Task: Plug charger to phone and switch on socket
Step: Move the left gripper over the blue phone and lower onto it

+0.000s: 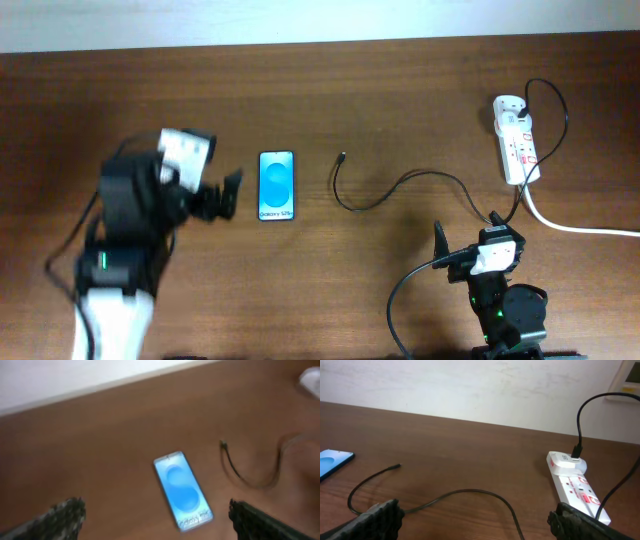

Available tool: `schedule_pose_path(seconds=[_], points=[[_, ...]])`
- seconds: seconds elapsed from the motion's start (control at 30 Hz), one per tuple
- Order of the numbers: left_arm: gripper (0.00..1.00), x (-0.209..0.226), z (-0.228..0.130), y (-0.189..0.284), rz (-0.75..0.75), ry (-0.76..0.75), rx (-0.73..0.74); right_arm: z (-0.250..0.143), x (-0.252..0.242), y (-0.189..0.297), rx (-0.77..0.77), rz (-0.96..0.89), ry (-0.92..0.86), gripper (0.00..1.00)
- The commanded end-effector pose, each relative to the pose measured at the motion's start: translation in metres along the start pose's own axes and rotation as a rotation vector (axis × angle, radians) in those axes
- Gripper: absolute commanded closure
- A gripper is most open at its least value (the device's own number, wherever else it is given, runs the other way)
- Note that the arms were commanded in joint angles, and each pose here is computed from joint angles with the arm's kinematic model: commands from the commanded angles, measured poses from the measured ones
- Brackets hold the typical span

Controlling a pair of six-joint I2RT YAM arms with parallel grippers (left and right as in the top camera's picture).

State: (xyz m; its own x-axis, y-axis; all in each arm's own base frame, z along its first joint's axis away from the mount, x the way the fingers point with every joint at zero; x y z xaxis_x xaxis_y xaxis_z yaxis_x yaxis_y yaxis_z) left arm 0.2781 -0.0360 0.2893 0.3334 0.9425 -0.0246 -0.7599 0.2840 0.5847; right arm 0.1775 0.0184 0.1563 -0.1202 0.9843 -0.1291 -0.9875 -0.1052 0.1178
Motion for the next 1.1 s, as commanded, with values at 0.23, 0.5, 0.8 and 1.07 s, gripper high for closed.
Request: schedule_pose_path(seconds=[0.23,0.5,0.8,1.07], points=[[0.01,-0.031,0.027,-0.131,-0.255,0.061,0.548,-0.002,0.000,0.000,0.002,-0.007,-0.004,0.02],[0.01,-0.058,-0.023,-0.196,-0.347,0.069,0.721,-0.002,0.000,0.000,0.002,-0.007,-0.004,0.02],[0.01,-0.031,-0.061,-0.231,0.174,0.345,0.841,-0.002,0.000,0.000,0.002,-0.007,-0.004,0.02],[0.01,-0.035,-0.077,-0.245,0.189,0.341,0.873,-0.002,0.000,0.000,0.002,-0.007,-0.004,0.02]])
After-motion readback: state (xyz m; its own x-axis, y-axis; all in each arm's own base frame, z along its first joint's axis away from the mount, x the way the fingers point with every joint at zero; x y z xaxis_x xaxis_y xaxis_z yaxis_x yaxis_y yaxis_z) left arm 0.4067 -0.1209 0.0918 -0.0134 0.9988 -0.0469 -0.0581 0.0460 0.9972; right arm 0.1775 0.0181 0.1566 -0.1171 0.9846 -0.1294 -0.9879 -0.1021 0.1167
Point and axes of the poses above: each gripper's point midway between its finger pads, its own y axis back along the fingers, its own x axis along the line the jaws close on, z = x × y, the point moved 7 cm from there along y, back along the fingers, and after that the axes turned 3 degrees about y, right-handed, at the moved point
